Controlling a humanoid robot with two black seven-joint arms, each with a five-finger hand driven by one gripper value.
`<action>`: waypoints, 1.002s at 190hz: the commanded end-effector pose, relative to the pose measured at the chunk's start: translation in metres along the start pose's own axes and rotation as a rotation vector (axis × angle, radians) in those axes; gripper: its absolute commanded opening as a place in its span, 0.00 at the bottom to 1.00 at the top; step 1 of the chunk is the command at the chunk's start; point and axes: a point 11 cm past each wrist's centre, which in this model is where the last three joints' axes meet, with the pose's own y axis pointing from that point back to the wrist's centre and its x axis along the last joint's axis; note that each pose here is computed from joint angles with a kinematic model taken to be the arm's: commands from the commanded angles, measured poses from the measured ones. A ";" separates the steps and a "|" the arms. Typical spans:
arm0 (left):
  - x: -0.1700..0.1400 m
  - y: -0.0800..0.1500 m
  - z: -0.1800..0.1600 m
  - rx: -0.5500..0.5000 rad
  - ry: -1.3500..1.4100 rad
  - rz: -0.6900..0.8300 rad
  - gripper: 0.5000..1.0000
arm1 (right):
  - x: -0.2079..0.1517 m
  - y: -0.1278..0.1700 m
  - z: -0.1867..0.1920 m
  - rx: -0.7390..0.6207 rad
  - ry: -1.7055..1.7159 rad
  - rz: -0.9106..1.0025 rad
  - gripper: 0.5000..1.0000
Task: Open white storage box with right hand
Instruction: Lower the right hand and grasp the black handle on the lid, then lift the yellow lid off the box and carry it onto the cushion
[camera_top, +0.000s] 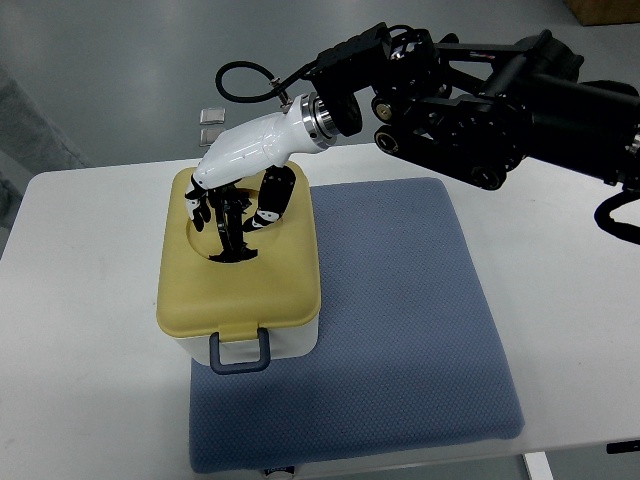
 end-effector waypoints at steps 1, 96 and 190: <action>0.000 0.000 0.000 -0.001 0.000 0.000 1.00 | 0.000 -0.001 -0.001 0.005 0.000 0.001 0.31; 0.000 0.000 0.000 0.001 -0.001 0.000 1.00 | -0.003 -0.001 -0.002 0.015 -0.012 -0.009 0.00; 0.000 0.000 0.000 -0.001 0.000 0.000 1.00 | 0.013 0.010 -0.002 0.019 -0.007 0.030 0.00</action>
